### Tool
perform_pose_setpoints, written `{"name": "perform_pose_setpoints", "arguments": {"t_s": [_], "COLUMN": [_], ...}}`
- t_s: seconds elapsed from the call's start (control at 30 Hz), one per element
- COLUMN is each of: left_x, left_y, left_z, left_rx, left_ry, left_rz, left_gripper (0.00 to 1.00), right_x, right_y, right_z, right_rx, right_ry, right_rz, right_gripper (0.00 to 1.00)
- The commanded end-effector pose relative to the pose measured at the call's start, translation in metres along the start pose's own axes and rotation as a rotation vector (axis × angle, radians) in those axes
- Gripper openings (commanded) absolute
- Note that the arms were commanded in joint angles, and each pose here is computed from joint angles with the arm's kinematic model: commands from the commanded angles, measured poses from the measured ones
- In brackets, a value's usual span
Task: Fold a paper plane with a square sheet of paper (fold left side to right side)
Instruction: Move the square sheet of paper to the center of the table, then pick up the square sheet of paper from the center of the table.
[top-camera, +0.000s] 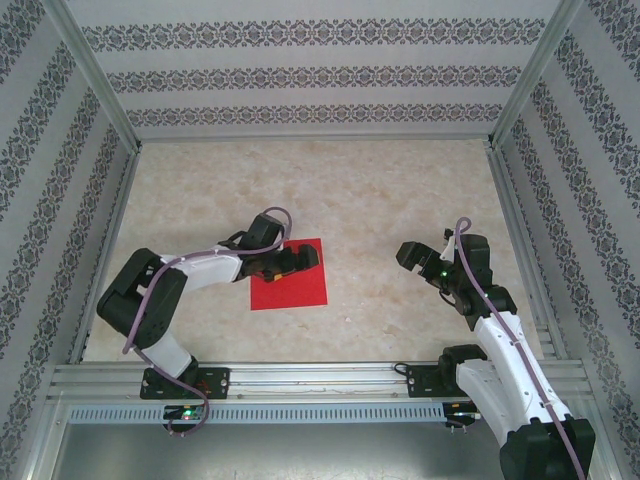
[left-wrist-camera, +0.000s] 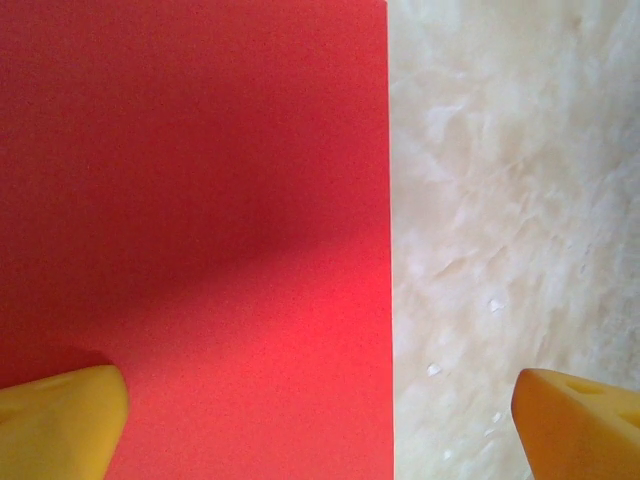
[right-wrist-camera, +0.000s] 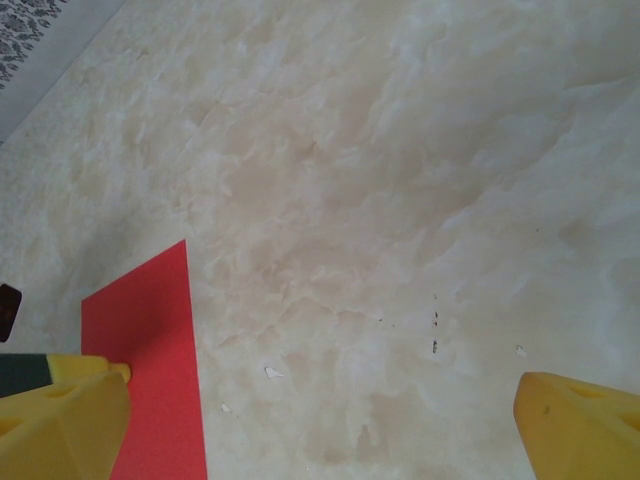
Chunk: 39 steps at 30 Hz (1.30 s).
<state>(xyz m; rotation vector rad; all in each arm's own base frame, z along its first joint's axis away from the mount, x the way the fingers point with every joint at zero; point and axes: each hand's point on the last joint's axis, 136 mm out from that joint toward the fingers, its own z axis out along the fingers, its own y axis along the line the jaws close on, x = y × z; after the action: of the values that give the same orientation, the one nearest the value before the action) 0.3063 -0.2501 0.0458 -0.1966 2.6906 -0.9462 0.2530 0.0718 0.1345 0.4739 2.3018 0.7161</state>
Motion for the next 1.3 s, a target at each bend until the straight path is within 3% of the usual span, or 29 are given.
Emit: {"name": "perform_pose_setpoints", "arguments": {"t_s": [0.0,0.43,0.73,1.0,1.2,1.27], "left_x": [0.003,-0.002,-0.015,-0.024,-0.004,0.004], "left_y": [0.008,-0.048,-0.083,-0.041,-0.015,-0.013], "left_z": [0.021,0.066,0.032,-0.014,-0.025,-0.024], "left_rx": [-0.058,0.021,0.109,0.033,0.052,0.054], "left_ry": [0.014,0.050,0.000,-0.073,-0.006,0.030], "left_rz": [-0.029,0.053,0.139,0.172,0.150,0.161], "left_gripper": [1.00,1.00,0.99,0.99,1.00,0.96], "right_x": [-0.001,0.008,0.004,0.000,0.011,0.016], "right_y": [0.001,-0.005,0.005,0.028,0.055,0.061], "right_z": [-0.004,-0.006,0.007,0.045,0.094,0.112], "right_rx": [0.015,0.037,0.070,0.180,0.239,0.248], "right_ry": [-0.005,0.024,0.083,0.130,0.226,0.262], "right_rz": [-0.025,-0.019,-0.082,-0.253,-0.401,-0.428], "right_gripper": [0.98,0.97,0.92,0.96,0.98,0.98]}}
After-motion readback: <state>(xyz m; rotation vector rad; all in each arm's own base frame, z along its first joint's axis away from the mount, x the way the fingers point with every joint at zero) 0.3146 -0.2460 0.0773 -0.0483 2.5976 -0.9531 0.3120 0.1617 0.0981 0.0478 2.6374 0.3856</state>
